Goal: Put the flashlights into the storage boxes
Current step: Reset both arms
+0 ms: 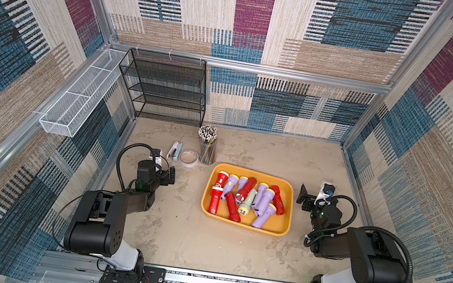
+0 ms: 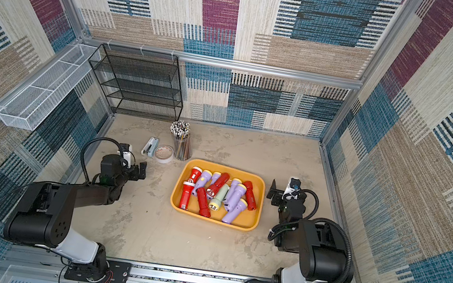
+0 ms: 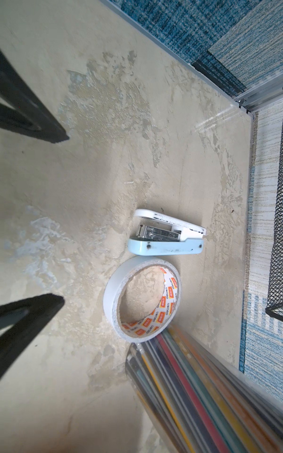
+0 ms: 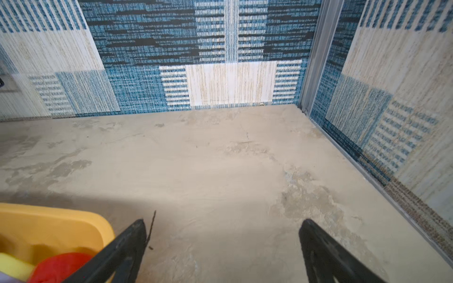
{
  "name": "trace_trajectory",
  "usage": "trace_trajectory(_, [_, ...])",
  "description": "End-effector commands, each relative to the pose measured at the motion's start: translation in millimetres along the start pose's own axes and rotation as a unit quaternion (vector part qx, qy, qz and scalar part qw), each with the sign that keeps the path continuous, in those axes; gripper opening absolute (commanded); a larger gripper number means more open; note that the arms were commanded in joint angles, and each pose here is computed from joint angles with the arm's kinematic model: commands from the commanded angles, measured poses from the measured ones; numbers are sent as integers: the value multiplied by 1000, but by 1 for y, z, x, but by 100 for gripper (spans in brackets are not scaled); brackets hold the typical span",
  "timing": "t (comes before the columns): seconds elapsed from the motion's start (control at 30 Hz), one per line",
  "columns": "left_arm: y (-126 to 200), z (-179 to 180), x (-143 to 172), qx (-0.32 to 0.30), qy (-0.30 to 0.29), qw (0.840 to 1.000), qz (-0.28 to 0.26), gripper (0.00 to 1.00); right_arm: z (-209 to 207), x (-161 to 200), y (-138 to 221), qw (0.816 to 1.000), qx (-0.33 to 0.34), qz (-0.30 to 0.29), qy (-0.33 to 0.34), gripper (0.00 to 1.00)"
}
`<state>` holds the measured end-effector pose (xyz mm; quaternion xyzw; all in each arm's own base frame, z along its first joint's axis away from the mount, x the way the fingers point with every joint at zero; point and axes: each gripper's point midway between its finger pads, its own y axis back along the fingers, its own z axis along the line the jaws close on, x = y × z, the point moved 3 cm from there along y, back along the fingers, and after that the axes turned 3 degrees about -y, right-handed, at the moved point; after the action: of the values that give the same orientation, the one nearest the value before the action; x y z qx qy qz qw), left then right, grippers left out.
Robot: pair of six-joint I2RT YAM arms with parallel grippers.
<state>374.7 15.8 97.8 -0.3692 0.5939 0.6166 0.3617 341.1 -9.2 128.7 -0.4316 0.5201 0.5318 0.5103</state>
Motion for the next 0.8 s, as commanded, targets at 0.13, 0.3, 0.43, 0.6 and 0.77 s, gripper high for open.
trace_trajectory(0.13, [1, 0, -9, 2, -5, 1000, -23, 100, 6, -16, 0, 999, -20, -34, 1, 100])
trace_trajectory(0.3, [1, 0, -10, 2, -5, 1000, -24, 100, 6, -16, 0, 999, -20, -36, 2, 100])
trace_trajectory(0.43, [1, 0, -9, 2, -5, 1000, -22, 100, 6, -16, 0, 999, -19, -35, 2, 100])
trace_trajectory(0.6, [1, 0, -10, 2, -4, 1000, -23, 100, 6, -17, 0, 999, -20, -36, 2, 100])
trace_trajectory(0.77, [1, 0, -9, 2, -5, 1000, -22, 100, 6, -16, 0, 999, -19, -36, 2, 100])
